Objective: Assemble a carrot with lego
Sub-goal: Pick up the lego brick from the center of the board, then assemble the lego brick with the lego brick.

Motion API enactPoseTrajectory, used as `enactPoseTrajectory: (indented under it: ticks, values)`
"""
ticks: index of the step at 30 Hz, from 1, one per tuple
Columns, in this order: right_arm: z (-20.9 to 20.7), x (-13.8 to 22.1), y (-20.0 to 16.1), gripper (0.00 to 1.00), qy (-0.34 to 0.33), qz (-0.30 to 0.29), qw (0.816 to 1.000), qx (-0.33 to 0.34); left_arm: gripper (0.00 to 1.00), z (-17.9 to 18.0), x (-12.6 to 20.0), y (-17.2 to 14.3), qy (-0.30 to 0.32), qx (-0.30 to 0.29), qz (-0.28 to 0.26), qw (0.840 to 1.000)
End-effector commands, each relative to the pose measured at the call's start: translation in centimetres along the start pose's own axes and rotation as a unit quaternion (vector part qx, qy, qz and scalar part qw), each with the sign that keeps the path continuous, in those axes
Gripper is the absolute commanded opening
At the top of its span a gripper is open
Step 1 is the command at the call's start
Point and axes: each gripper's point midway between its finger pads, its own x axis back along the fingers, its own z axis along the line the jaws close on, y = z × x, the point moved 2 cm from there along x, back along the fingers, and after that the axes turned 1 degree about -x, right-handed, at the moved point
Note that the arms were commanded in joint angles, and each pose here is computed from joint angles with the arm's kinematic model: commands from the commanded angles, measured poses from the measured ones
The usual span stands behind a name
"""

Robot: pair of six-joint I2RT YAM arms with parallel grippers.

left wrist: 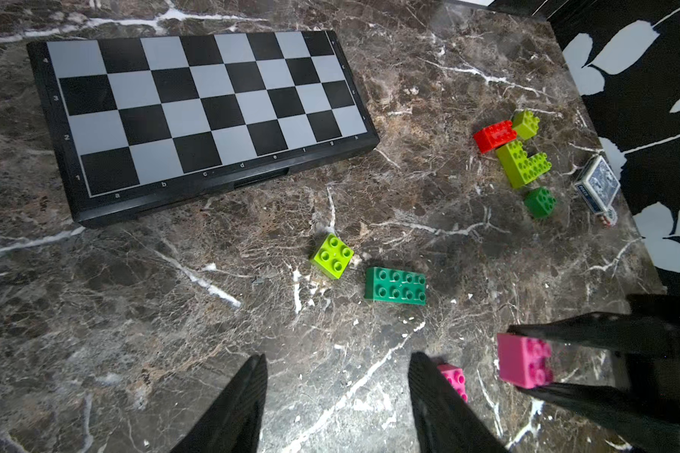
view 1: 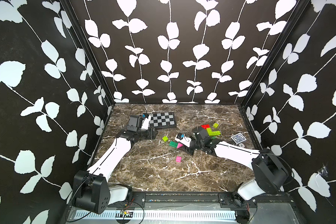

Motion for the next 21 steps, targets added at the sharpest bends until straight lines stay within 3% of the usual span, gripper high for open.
enactPoseTrajectory:
  ticks: [1, 21]
  values:
    - [2.1, -1.2, -1.7, 0.27, 0.040, 0.019, 0.999, 0.027, 0.60, -0.3, 0.3, 0.1, -0.003, 0.014, 0.005, 1.000]
    - [3.9, -3.0, -5.3, 0.24, 0.049, 0.079, 0.996, 0.021, 0.60, -0.5, -0.3, -0.2, -0.017, 0.019, 0.021, 0.999]
